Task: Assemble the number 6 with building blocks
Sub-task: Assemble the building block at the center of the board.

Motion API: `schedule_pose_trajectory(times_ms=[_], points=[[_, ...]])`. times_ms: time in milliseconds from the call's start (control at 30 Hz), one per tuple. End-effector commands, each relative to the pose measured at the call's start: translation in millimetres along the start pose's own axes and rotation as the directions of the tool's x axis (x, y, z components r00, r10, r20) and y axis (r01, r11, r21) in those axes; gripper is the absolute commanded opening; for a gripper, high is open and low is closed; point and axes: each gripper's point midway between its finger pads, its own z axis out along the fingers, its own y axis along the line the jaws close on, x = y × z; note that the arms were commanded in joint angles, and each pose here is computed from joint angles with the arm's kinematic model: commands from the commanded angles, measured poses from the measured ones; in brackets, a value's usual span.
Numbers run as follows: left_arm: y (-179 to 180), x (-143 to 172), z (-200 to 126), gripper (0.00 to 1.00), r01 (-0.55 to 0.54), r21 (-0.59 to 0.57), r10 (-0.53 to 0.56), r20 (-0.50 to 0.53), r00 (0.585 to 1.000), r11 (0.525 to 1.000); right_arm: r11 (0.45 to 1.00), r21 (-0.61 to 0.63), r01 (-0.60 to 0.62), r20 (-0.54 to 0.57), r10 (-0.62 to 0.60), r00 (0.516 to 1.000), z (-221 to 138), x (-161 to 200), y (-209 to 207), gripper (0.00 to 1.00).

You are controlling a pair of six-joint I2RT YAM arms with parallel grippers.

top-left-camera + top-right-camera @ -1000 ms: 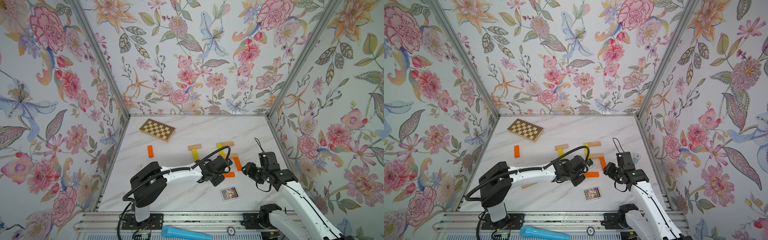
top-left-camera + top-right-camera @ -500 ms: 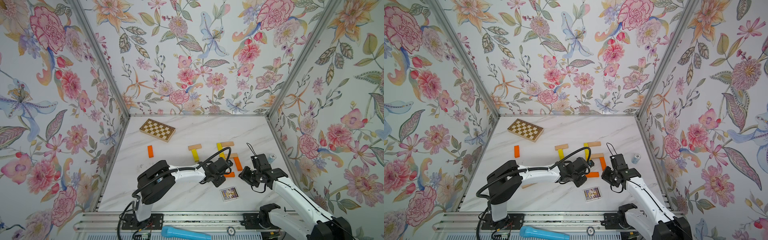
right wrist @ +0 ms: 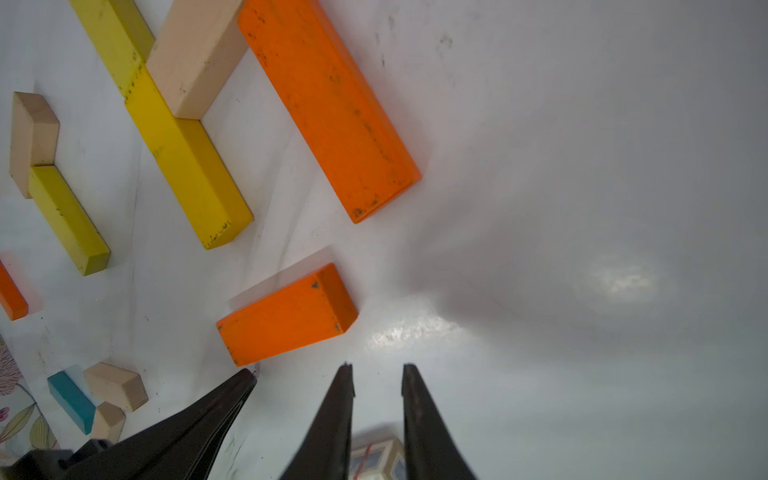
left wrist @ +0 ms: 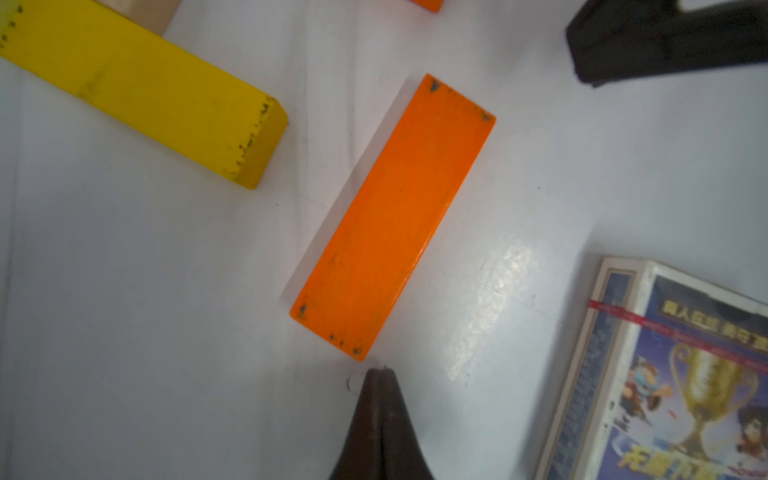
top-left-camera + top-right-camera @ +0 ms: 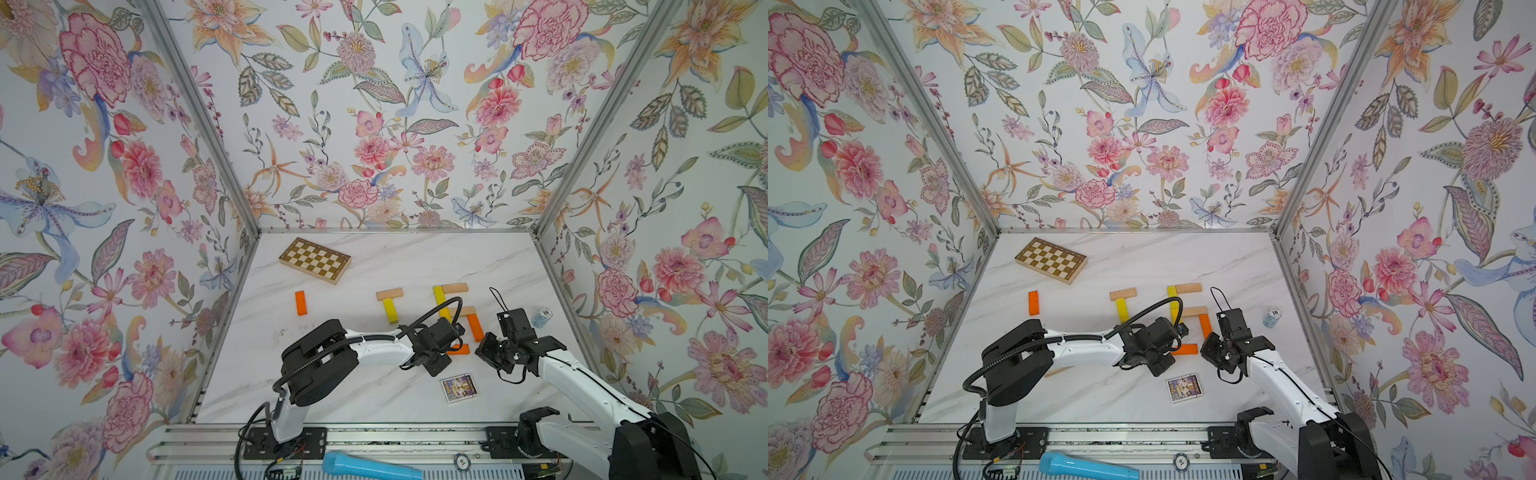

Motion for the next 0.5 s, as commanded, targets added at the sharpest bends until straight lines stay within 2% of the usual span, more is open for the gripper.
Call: schedule_pose_trajectory(times_ms=[0, 467], points=[[-1.4, 3.1, 8.5, 0.00, -0.005, 0.023, 0.006, -0.020, 1.000, 1.000, 1.000, 0.013, -0.005, -0.008, 0.005, 1.000, 8.8, 2.4, -4.4, 0.23], [-8.9, -9.4, 15.0, 0.00, -0.030, 0.061, 0.030, 0.000, 1.000, 0.998, 1.000, 0.028, -0.005, -0.035, 0.006, 0.999, 29.2, 0.8, -7.1, 0.21]])
